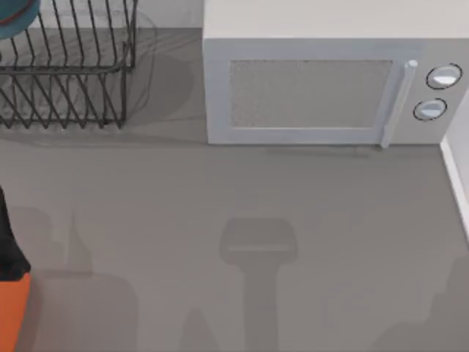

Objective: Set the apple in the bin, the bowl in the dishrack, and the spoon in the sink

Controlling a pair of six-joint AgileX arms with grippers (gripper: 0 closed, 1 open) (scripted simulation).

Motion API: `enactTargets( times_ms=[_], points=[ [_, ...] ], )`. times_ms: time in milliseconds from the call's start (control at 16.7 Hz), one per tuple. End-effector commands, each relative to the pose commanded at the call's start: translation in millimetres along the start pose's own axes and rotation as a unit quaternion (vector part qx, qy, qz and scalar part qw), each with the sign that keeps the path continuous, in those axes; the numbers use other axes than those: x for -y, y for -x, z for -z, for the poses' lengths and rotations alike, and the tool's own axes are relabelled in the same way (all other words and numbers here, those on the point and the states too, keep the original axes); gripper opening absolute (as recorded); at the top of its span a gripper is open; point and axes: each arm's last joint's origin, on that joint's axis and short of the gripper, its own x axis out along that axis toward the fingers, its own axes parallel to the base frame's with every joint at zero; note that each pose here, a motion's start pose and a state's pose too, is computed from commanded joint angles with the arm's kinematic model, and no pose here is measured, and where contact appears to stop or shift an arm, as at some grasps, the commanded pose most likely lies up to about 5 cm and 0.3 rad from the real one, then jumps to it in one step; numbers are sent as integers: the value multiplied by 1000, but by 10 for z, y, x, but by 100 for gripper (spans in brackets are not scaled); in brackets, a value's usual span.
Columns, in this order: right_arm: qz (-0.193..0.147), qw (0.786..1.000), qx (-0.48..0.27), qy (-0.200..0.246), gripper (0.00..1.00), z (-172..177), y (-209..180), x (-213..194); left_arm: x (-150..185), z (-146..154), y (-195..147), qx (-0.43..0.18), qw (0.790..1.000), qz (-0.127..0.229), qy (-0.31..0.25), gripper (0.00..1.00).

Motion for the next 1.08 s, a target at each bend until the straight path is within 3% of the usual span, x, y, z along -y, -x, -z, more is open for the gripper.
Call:
enactTargets(
  times_ms=[180,420,780,1080],
  points=[
    [-31,999,10,-1,0,-8,241,-51,0,0,0,0,1000,0,0,100],
    [-11,1000,3,-3,0,-7,600,-67,0,0,0,0,1000,0,0,100],
    [-15,1000,4,-3,0,-7,597,-44,0,0,0,0,1000,0,0,100],
    [-42,999,10,11,0,9,668,405,0,0,0,0,1000,0,0,100]
  ],
)
